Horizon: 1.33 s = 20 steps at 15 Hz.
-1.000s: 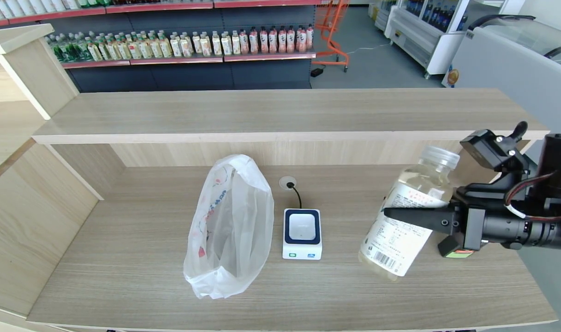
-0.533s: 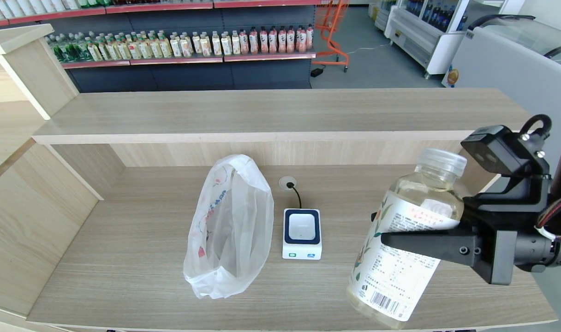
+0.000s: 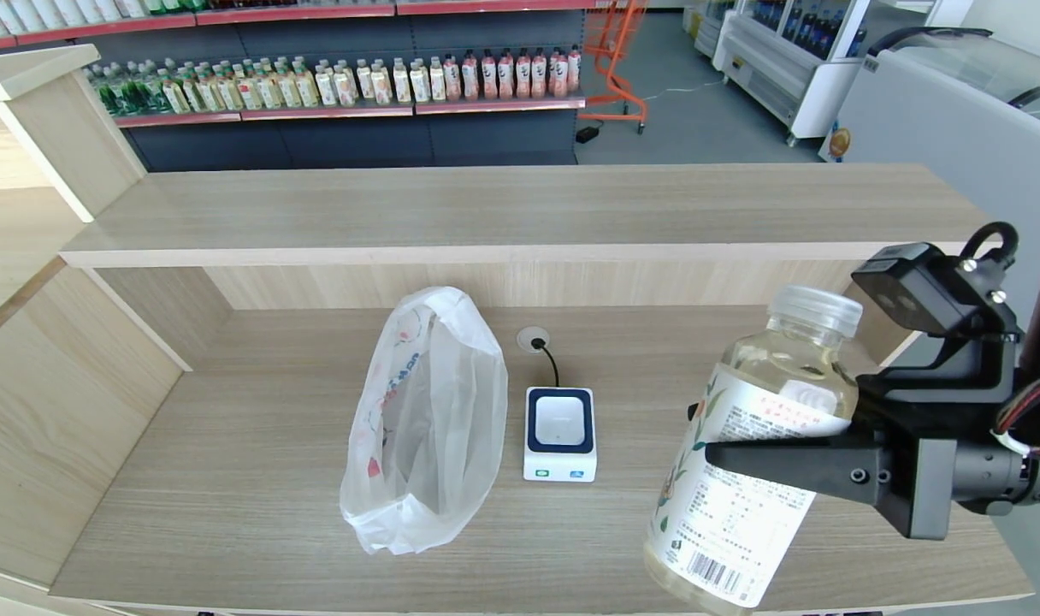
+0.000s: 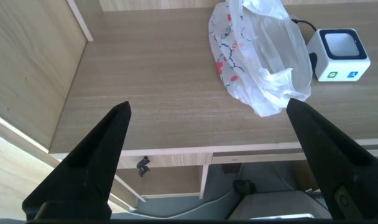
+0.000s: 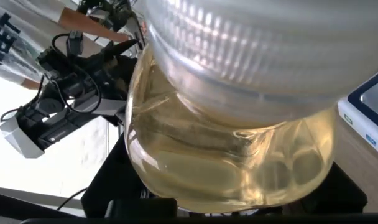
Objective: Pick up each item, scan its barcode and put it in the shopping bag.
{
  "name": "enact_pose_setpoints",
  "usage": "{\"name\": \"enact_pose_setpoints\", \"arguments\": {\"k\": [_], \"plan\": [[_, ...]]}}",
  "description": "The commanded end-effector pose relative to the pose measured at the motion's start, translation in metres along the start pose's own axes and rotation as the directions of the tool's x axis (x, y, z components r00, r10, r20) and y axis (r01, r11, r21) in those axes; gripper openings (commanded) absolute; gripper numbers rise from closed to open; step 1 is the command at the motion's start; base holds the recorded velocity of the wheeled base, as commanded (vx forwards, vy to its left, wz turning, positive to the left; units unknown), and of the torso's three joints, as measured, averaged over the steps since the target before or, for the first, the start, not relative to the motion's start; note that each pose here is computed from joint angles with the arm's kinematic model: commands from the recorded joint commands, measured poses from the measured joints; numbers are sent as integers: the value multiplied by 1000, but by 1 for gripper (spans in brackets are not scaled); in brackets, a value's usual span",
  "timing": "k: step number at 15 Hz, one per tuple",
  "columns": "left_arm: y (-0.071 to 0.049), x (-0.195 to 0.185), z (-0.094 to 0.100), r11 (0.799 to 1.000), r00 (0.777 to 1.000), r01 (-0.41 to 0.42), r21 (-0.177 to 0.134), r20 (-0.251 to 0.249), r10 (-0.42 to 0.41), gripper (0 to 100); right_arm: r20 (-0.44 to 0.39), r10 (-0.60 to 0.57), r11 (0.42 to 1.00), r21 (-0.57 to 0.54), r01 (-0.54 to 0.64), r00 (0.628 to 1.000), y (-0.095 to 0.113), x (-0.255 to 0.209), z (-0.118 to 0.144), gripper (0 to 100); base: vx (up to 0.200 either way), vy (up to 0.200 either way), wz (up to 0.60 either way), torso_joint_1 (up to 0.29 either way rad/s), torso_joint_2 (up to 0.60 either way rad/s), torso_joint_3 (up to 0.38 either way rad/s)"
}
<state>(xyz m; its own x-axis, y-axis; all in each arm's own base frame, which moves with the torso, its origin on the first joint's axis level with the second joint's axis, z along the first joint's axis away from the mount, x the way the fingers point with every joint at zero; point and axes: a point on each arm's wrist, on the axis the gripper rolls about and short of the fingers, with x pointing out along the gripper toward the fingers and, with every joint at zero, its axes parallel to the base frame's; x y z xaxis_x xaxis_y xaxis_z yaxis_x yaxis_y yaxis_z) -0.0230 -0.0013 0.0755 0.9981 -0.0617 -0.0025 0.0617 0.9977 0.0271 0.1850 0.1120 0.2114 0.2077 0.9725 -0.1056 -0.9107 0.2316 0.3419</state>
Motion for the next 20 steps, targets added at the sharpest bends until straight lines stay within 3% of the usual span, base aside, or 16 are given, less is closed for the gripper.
{"name": "enact_pose_setpoints", "arguments": {"k": [1, 12, 13, 15, 17, 18, 19, 20], "plan": [[0, 0, 0, 1000, 1000, 0, 0, -1, 0, 100, -1, 6, 1000, -2, -6, 1000, 1, 0, 0, 0, 0, 0, 0, 0, 0, 0], [0, 0, 0, 1000, 1000, 0, 0, -1, 0, 100, 6, 6, 1000, 24, -6, 1000, 3, -1, 1, 0, 0, 0, 0, 0, 0, 0], [0, 0, 0, 1000, 1000, 0, 0, -2, 0, 100, 24, -50, 996, -67, 52, 998, 1, -1, 3, 0, 0, 0, 0, 0, 0, 0], [0, 0, 0, 1000, 1000, 0, 0, -1, 0, 100, 52, -209, 927, -308, 215, 976, -14, -11, 3, 0, 0, 0, 0, 0, 0, 0], [0, 0, 0, 1000, 1000, 0, 0, -1, 0, 100, 78, -458, 727, -540, 424, 886, -44, -28, 1, 0, 0, 0, 0, 0, 0, 0], [0, 0, 0, 1000, 1000, 0, 0, -1, 0, 100, 90, -520, 670, -573, 472, 849, -49, -31, 1, 0, 0, 0, 0, 0, 0, 0], [0, 0, 0, 1000, 1000, 0, 0, -1, 0, 100, 115, -629, 573, -599, 559, 769, -53, -39, 3, 0, 0, 0, 0, 0, 0, 0], [0, 0, 0, 1000, 1000, 0, 0, -1, 0, 100, 121, -660, 531, -624, 574, 742, -55, -43, 3, 0, 0, 0, 0, 0, 0, 0]]}}
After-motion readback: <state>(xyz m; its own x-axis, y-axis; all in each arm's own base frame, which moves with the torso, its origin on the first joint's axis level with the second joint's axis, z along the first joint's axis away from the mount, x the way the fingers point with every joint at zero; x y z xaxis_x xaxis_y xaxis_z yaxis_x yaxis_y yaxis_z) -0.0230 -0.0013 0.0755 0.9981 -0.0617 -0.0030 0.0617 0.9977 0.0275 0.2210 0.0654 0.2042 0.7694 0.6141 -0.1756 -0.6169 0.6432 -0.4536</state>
